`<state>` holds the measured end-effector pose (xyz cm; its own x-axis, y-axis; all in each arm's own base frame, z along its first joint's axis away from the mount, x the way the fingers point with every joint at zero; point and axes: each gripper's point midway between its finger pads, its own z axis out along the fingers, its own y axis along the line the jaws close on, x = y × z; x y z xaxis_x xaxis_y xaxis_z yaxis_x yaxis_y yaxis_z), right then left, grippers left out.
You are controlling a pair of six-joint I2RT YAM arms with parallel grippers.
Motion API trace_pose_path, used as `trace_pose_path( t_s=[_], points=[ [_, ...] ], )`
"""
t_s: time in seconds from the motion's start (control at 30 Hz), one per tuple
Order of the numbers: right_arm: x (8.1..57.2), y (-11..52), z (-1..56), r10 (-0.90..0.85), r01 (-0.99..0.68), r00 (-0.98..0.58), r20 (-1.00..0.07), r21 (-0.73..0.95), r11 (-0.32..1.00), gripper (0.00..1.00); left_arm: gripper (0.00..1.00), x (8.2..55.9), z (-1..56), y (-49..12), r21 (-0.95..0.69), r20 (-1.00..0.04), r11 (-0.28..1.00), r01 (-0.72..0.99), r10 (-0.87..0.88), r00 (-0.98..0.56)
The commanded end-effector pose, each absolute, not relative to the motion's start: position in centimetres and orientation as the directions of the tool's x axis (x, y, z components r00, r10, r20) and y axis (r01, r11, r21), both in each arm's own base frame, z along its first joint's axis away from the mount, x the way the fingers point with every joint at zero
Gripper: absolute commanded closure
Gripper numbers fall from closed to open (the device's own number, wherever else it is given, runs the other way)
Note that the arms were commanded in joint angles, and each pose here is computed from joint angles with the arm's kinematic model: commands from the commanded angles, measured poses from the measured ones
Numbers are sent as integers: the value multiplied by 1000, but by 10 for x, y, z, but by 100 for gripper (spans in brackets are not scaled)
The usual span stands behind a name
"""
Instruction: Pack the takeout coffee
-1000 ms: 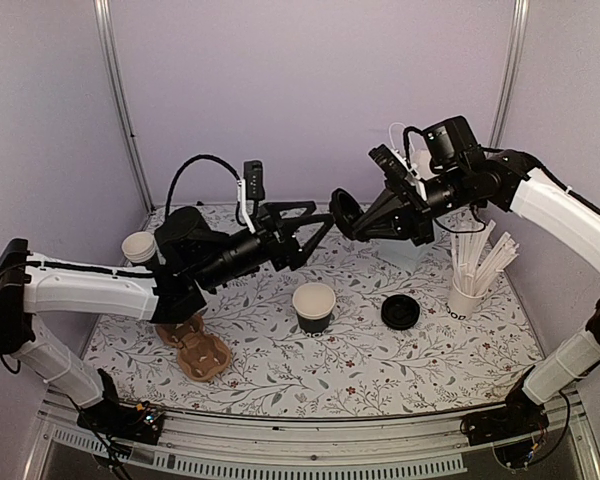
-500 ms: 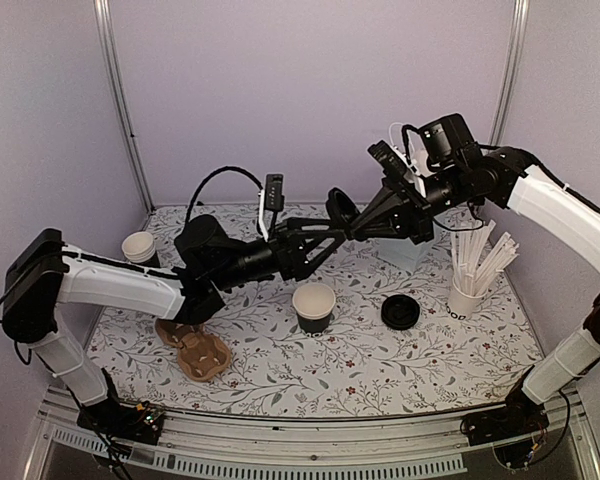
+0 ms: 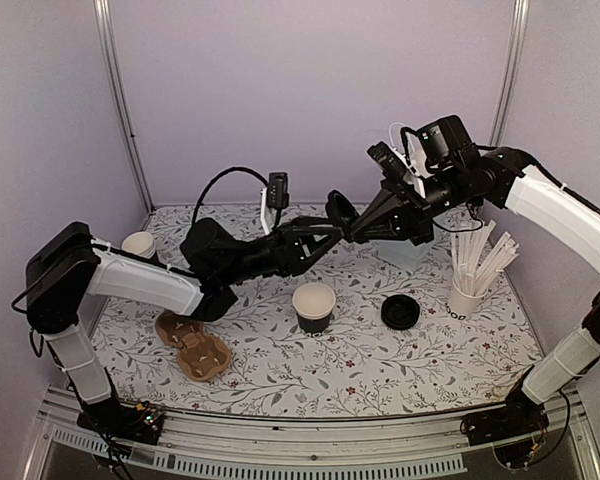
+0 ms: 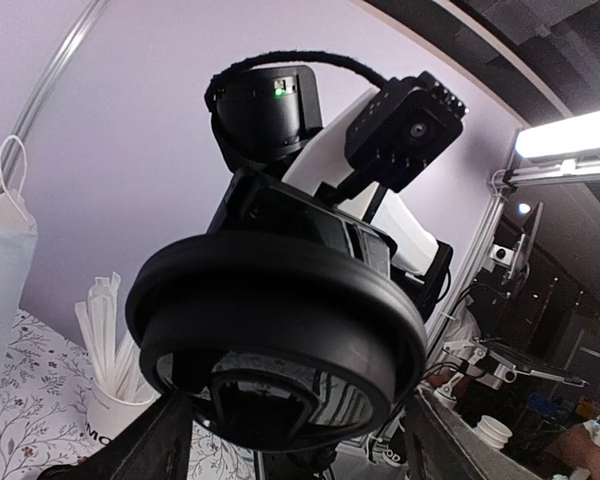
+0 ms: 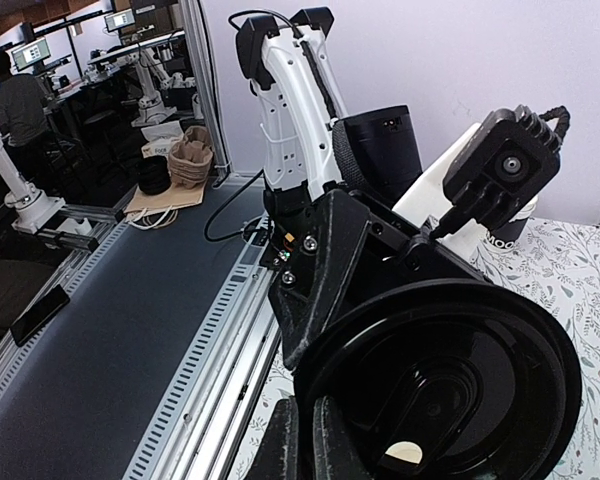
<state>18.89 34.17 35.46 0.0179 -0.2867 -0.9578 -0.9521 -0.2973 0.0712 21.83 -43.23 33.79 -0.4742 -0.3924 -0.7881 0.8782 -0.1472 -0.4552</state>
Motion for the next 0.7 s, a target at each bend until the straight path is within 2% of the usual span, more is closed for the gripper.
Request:
trace_pose_path(
  t_s=[0.0,0.17,0.67],
  points=[
    [184,343,359,-279,-946,13,-960,79,-315,96,27,216,359,-425,-405,-779,-203,891,-435,-453],
    [186,343,356,-284,-948,15,-959,77,-309,95,34,217,359,-425,-404,-782,-209,891,-428,-454],
    [190,345,351,-295,-953,15,-955,76,-294,83,53,222,354,-420,-420,-779,-201,885,-420,-465]
  ],
)
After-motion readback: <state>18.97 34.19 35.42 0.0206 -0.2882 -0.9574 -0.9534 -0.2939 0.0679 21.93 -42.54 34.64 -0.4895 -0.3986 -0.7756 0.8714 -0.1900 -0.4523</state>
